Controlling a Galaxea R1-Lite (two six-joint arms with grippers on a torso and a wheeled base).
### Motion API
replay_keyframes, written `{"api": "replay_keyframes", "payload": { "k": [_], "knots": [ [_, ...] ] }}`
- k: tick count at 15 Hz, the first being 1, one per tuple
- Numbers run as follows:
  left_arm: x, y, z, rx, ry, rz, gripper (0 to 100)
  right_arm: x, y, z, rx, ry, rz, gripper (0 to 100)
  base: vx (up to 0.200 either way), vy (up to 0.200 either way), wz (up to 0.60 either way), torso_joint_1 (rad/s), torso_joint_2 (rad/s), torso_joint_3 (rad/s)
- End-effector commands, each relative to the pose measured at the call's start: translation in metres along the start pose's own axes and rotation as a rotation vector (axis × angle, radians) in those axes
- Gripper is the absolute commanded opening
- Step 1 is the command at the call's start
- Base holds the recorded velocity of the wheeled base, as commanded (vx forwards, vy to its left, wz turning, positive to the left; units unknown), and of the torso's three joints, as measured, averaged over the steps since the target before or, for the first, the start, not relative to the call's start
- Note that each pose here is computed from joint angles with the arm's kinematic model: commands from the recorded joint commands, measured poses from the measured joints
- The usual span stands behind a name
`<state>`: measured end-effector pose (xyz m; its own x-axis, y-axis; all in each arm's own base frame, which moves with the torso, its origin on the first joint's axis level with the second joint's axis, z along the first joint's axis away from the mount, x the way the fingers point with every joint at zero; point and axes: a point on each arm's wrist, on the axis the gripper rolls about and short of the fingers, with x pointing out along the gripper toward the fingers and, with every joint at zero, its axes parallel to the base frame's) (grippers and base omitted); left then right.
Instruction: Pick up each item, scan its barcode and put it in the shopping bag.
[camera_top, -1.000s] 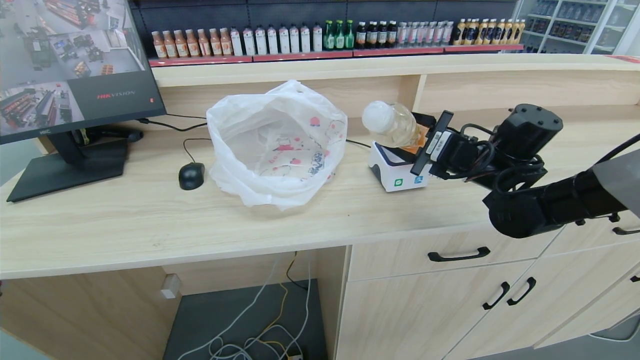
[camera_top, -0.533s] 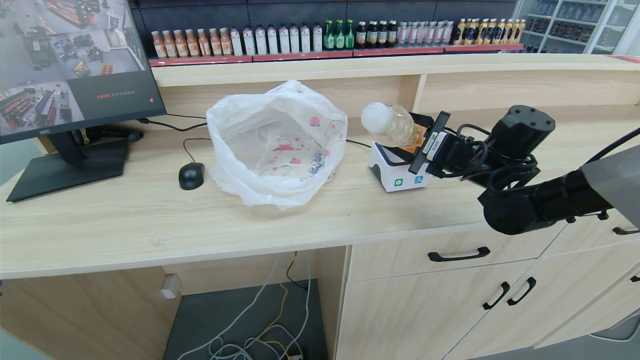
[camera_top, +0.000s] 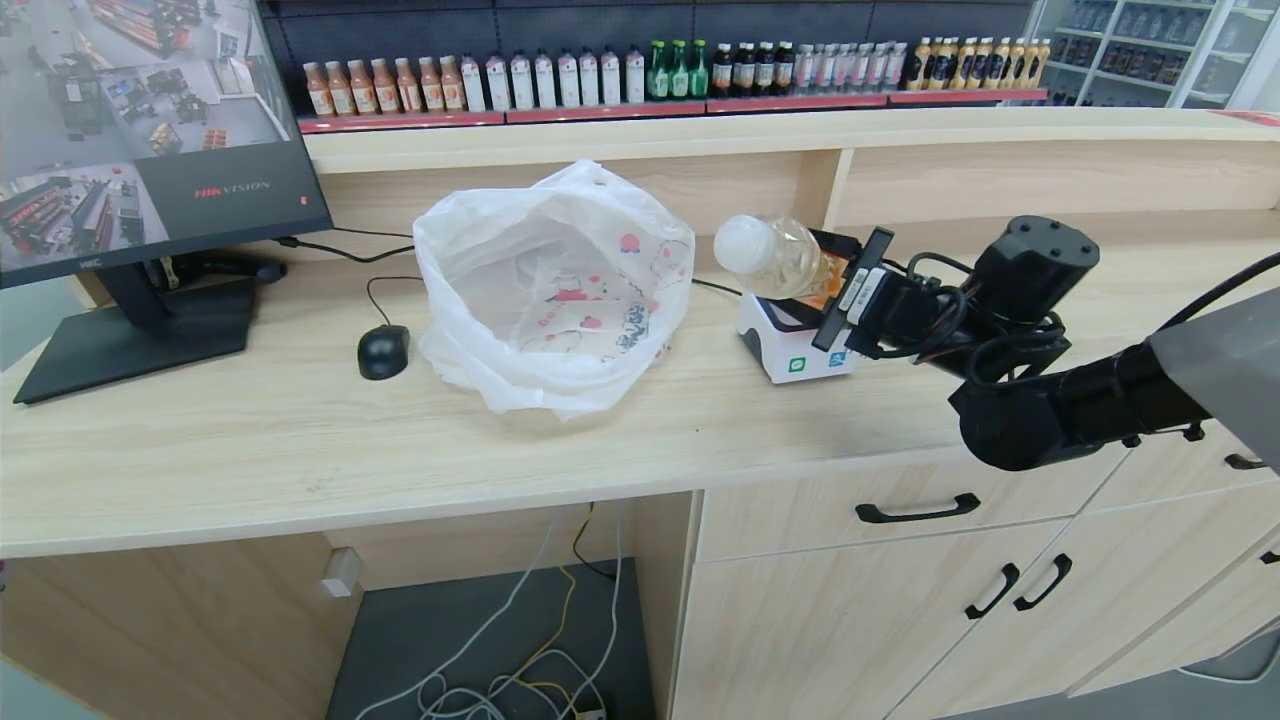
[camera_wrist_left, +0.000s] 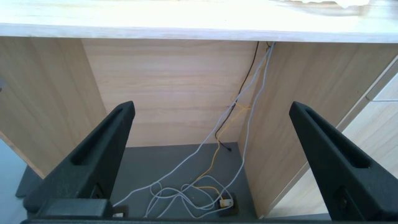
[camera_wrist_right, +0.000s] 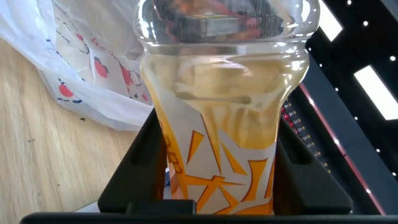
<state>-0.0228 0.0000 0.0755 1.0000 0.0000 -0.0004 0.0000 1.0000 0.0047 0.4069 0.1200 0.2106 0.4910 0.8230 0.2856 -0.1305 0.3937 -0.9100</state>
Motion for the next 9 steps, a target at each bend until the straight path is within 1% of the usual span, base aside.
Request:
{"api": "replay_keyframes", "payload": {
  "k": [1, 6, 9],
  "knots": [
    [0.0, 0.0, 0.0, 0.0, 0.0, 0.0, 100, 0.0009, 0.0, 0.0005, -0.001, -0.003, 0.001, 0, 0.0, 0.0, 0.0, 0.0, 0.0, 0.0],
    [0.0, 0.0, 0.0, 0.0, 0.0, 0.0, 100, 0.0012, -0.0005, 0.0013, 0.002, -0.002, -0.003, 0, 0.0, 0.0, 0.0, 0.0, 0.0, 0.0],
    [0.0, 0.0, 0.0, 0.0, 0.0, 0.0, 100, 0.0025, -0.0059, 0.0087, 0.002, -0.011, -0.014, 0, 0.0, 0.0, 0.0, 0.0, 0.0, 0.0]
  ]
}}
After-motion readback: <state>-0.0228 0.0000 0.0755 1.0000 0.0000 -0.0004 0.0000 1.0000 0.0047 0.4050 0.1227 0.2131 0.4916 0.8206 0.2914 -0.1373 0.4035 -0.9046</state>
